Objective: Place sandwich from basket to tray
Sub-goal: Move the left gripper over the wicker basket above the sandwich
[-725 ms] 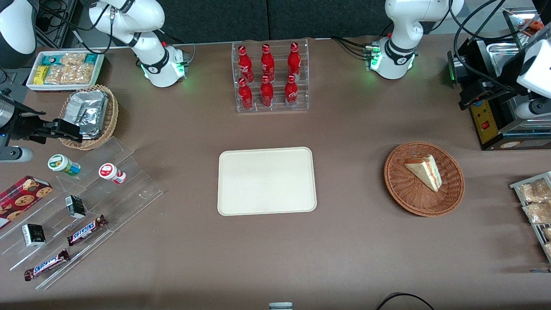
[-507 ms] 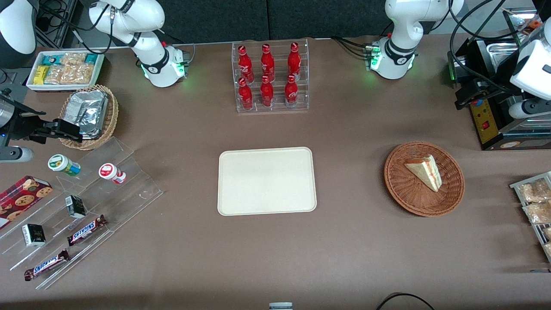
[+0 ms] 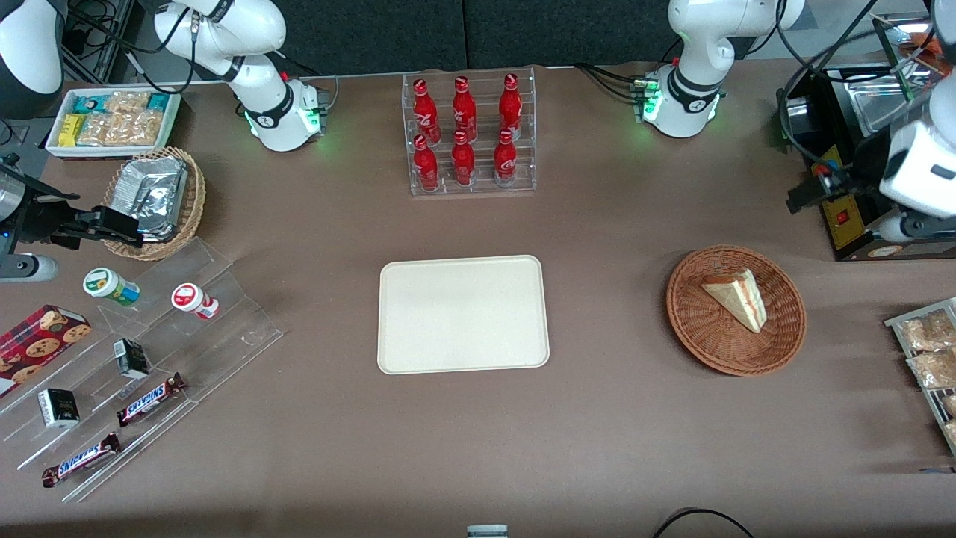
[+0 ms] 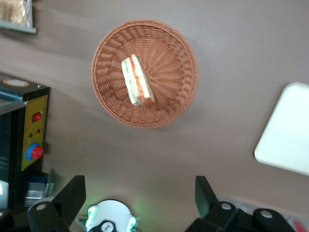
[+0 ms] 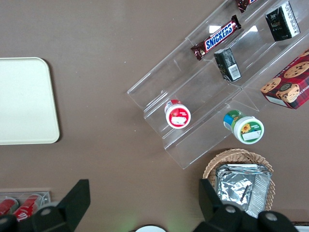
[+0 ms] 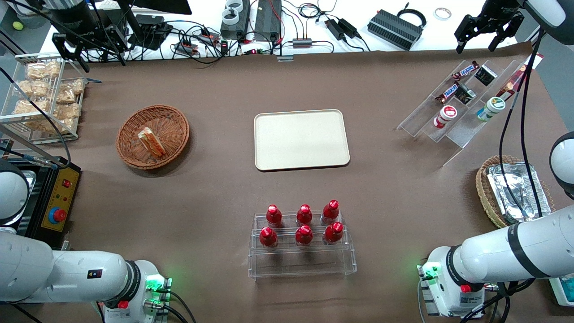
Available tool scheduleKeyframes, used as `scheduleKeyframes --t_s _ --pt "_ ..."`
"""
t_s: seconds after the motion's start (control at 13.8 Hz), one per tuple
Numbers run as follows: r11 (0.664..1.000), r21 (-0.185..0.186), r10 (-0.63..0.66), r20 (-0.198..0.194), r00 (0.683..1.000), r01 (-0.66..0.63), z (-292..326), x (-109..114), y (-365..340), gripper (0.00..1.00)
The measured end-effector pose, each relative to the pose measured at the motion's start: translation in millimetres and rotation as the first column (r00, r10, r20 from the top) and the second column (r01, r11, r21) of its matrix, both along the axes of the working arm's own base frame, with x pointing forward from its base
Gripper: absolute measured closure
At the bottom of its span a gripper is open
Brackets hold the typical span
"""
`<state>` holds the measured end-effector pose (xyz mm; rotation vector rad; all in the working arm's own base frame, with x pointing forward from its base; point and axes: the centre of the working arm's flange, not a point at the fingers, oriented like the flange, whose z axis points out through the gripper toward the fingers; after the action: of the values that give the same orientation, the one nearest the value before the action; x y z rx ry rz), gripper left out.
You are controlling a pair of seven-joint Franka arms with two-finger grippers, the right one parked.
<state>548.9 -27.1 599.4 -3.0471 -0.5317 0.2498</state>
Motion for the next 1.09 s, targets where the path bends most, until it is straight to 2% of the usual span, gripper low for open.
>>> scheduleKeyframes --t_s 0.22,0.43,0.72,1.09 --pt "0.991 0.004 0.132 0.011 0.991 -0.132 -58 8 41 0.0" --pt "0.981 0.004 0.192 0.055 0.98 -0.193 -112 8 53 0.0" --pt "0.971 -0.004 0.236 0.129 0.963 -0.238 -183 -11 51 0.0" --pt "0.962 -0.019 0.271 0.202 0.941 -0.273 -253 -39 56 0.0"
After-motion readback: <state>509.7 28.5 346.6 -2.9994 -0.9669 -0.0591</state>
